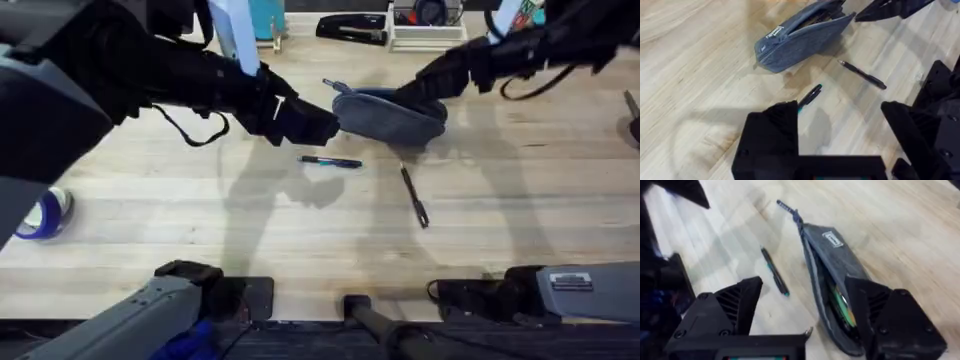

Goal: Unzip the bag, pick up the pens from the table one at a time and place them inside, then zip the bag closed.

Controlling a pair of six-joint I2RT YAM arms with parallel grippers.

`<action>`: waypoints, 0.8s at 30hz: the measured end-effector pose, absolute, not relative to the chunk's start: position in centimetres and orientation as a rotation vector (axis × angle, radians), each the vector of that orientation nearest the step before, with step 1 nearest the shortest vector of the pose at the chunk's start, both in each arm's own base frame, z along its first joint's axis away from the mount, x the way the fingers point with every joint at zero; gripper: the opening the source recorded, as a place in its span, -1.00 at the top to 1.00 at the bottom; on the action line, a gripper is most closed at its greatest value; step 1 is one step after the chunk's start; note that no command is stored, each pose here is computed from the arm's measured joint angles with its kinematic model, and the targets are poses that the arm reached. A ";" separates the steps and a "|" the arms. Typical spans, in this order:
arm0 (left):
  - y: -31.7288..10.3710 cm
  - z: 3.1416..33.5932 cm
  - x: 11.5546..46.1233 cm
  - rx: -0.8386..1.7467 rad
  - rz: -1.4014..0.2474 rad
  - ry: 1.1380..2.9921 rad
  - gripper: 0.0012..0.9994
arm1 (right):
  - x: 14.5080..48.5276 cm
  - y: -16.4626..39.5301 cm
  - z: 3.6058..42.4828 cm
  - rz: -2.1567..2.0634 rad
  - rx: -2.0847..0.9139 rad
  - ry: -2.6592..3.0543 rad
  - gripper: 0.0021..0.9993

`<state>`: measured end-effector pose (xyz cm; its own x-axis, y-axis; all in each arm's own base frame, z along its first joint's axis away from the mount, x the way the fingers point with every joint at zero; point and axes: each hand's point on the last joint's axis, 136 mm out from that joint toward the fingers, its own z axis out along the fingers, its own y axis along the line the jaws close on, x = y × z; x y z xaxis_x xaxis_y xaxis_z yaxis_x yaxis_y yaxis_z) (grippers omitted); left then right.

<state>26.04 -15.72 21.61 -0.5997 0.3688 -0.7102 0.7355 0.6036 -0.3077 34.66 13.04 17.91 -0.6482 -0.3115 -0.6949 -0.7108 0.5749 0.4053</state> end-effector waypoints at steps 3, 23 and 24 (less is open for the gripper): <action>-15.7 21.6 26.1 0.867 -0.792 2.233 -0.99 | 34.7 13.4 19.6 0.839 -0.871 2.277 -1.00; -15.6 21.5 26.1 0.862 -0.786 2.238 -0.99 | 32.5 11.6 25.3 0.378 -0.978 2.503 -0.99; -15.6 21.5 26.1 0.862 -0.786 2.238 -0.99 | 32.4 11.5 25.2 0.373 -0.976 2.513 -0.99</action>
